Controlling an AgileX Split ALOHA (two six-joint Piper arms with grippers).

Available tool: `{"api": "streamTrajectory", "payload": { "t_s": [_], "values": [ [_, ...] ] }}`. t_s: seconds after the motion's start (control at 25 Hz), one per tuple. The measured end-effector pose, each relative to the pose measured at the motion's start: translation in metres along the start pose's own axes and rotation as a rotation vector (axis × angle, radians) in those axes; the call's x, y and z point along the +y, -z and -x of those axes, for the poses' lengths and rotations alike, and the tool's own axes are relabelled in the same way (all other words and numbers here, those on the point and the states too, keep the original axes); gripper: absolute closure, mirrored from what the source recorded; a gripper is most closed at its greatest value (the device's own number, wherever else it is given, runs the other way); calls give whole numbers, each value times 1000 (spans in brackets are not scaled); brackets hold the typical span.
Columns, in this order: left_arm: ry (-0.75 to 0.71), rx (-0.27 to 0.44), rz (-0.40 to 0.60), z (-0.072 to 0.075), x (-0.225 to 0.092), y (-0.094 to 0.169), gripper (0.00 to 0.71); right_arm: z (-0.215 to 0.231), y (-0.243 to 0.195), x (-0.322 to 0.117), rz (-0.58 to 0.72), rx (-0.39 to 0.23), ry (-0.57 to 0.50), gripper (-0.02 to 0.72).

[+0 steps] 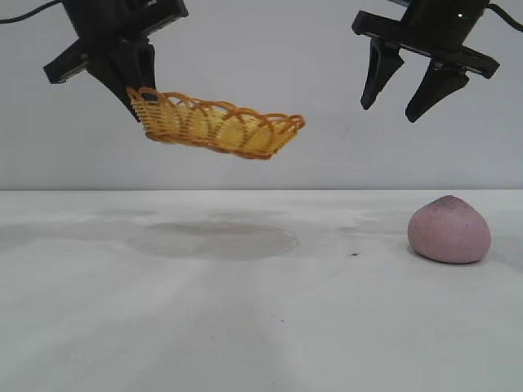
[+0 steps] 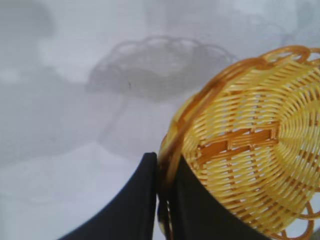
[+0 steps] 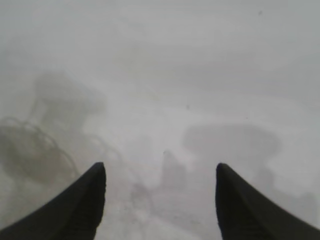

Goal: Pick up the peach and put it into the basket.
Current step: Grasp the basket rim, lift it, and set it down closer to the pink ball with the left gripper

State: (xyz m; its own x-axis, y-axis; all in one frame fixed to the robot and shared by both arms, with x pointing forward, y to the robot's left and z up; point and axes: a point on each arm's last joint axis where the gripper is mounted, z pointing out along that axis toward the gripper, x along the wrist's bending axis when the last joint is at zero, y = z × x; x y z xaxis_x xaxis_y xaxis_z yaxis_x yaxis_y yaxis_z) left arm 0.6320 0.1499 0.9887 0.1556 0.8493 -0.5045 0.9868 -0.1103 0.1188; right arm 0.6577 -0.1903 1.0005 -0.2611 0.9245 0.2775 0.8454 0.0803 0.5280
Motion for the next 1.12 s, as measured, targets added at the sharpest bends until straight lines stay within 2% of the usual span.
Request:
{"api": "streamTrajectory", "payload": {
  "t_s": [0.2, 0.32, 0.56, 0.84, 0.88, 0.96, 1.12],
  "values": [
    [54, -21, 88, 14, -29, -33, 710, 0, 0, 0, 0, 0, 0, 300],
    [111, -30, 159, 15, -40, -45, 710, 0, 0, 0, 0, 0, 0, 300],
    [203, 1, 216, -1, -54, -63, 710, 0, 0, 0, 0, 0, 0, 300],
    [192, 15, 237, -8, -57, -69, 710, 0, 0, 0, 0, 0, 0, 300],
    [199, 13, 238, -8, -57, -71, 641, 0, 0, 0, 0, 0, 0, 300],
    [203, 12, 238, -8, -57, -71, 641, 0, 0, 0, 0, 0, 0, 300],
    [210, 4, 234, -8, -57, -72, 423, 0, 0, 0, 0, 0, 0, 300]
  ]
}}
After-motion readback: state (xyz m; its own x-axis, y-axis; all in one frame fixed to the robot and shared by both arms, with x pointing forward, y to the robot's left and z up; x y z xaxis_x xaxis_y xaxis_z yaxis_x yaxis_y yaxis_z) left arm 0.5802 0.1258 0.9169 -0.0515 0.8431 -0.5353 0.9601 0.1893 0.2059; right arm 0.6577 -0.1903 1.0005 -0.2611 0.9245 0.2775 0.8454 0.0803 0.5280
